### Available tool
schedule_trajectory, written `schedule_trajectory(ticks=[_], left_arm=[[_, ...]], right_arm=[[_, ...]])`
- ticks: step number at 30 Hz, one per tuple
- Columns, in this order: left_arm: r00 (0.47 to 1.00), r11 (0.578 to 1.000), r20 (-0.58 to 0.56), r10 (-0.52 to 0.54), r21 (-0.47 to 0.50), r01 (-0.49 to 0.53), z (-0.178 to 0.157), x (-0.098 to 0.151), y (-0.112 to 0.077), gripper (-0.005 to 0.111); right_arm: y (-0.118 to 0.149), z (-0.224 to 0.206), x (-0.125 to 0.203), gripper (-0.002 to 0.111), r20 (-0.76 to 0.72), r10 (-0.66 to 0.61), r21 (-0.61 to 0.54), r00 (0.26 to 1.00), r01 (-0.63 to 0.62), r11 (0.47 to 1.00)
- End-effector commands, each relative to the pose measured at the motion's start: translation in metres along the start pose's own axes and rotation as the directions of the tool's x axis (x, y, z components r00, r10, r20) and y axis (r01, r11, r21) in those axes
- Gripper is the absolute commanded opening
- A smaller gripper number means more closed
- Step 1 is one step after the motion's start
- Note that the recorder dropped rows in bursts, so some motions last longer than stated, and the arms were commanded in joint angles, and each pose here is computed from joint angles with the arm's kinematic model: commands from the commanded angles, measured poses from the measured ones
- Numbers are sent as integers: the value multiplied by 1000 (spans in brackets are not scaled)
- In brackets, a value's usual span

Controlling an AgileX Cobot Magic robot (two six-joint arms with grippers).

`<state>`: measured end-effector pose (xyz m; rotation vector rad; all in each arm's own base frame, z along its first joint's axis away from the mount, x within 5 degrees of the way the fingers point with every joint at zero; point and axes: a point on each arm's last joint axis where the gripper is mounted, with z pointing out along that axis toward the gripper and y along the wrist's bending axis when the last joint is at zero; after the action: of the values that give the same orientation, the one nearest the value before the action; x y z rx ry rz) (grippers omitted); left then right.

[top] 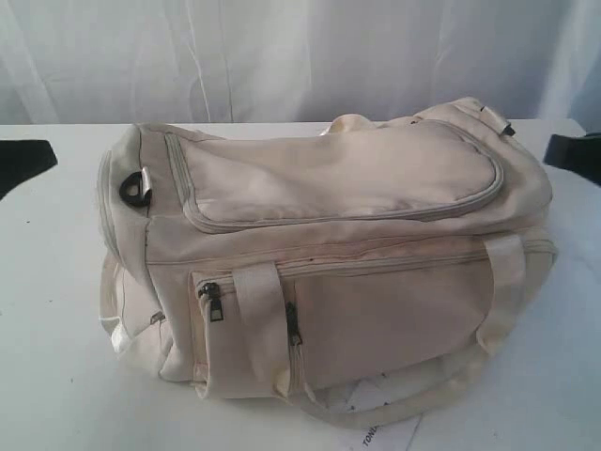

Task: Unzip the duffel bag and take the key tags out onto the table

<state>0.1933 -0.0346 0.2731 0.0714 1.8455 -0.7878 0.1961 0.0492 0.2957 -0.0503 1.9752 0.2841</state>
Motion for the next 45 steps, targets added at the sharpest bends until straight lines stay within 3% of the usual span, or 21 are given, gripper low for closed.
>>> schedule_trajectory(ticks=[1, 8, 14, 18, 24, 27, 31, 35, 38, 45], left_arm=[[996, 998, -70, -53, 23, 55, 7, 6, 4, 56], [989, 993, -129, -78, 76, 88, 17, 14, 10, 57], [982, 990, -158, -104, 81, 118, 23, 18, 15, 70], [977, 978, -156, -147, 125, 167, 26, 19, 14, 70], [967, 974, -169, -188, 96, 207, 32, 23, 22, 70], [961, 970, -184, -206, 94, 226, 37, 27, 23, 70], [965, 969, -192, -176, 136, 204, 49, 33, 16, 70], [966, 977, -206, -158, 110, 183, 58, 41, 11, 70], [961, 984, -230, -150, 57, 168, 63, 46, 11, 67], [969, 988, -206, -134, 48, 147, 66, 43, 12, 22]], right_arm=[[8, 28, -3, 0, -58, 41, -18, 997, -42, 999], [10, 39, -9, 0, 18, 174, -43, 985, -173, 984], [10, 39, -11, 0, 41, 165, -52, 985, -163, 985], [10, 39, -8, 0, 17, 172, -43, 985, -172, 984], [9, 39, -14, 0, 33, 175, -43, 984, -174, 984], [6, 44, -24, 1, 50, 88, -24, 995, -87, 996], [7, 58, -31, 18, -28, -75, 0, 997, 75, 997], [7, 70, -36, 54, -67, -105, 3, 992, 106, 994], [8, 78, -38, 72, -72, -111, 4, 991, 112, 994], [3, 112, -14, 74, -185, -117, 11, 976, 122, 993]])
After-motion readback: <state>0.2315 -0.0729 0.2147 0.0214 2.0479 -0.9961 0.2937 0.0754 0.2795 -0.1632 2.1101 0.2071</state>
